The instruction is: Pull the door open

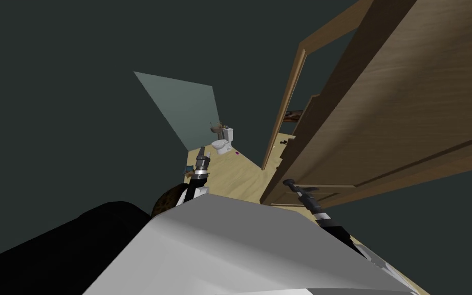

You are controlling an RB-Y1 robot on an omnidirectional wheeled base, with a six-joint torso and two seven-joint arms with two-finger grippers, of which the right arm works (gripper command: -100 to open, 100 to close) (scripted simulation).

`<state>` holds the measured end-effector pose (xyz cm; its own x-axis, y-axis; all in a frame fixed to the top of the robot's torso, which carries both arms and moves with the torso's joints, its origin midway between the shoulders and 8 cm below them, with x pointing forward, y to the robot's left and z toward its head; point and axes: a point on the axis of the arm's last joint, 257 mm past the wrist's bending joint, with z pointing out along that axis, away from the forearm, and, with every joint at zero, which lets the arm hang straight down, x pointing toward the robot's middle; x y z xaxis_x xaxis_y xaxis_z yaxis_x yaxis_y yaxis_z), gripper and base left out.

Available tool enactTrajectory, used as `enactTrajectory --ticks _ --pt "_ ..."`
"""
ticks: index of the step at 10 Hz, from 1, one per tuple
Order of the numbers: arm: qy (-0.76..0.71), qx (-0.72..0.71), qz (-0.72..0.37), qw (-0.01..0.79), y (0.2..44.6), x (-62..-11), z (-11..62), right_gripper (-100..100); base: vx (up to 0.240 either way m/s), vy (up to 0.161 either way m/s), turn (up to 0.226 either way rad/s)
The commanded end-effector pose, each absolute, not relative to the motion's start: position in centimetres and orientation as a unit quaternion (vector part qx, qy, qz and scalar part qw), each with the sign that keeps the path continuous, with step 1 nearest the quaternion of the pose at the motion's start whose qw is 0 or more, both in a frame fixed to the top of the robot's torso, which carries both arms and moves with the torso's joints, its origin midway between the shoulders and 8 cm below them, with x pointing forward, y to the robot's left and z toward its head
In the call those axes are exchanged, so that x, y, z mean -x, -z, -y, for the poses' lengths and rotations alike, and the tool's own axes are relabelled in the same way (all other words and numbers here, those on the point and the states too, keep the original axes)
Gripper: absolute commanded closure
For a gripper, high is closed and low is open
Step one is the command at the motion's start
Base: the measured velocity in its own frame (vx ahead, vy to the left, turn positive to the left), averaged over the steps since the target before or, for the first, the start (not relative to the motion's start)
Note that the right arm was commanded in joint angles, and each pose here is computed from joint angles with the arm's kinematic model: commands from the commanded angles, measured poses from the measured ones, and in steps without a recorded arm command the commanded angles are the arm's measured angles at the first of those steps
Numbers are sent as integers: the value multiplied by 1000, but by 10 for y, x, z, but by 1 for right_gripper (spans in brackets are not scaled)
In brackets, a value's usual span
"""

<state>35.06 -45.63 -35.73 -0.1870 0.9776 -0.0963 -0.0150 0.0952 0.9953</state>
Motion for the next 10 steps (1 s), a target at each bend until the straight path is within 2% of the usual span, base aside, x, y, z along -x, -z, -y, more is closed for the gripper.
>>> enactTrajectory --ticks 1,4,10 --pt "-522 -422 -568 477 356 -342 461 100 -213 -95 185" --pt "-523 -423 -569 473 358 -336 459 100 -154 -76 106" --pt "-525 -424 -568 470 364 -368 437 100 -160 -68 81"
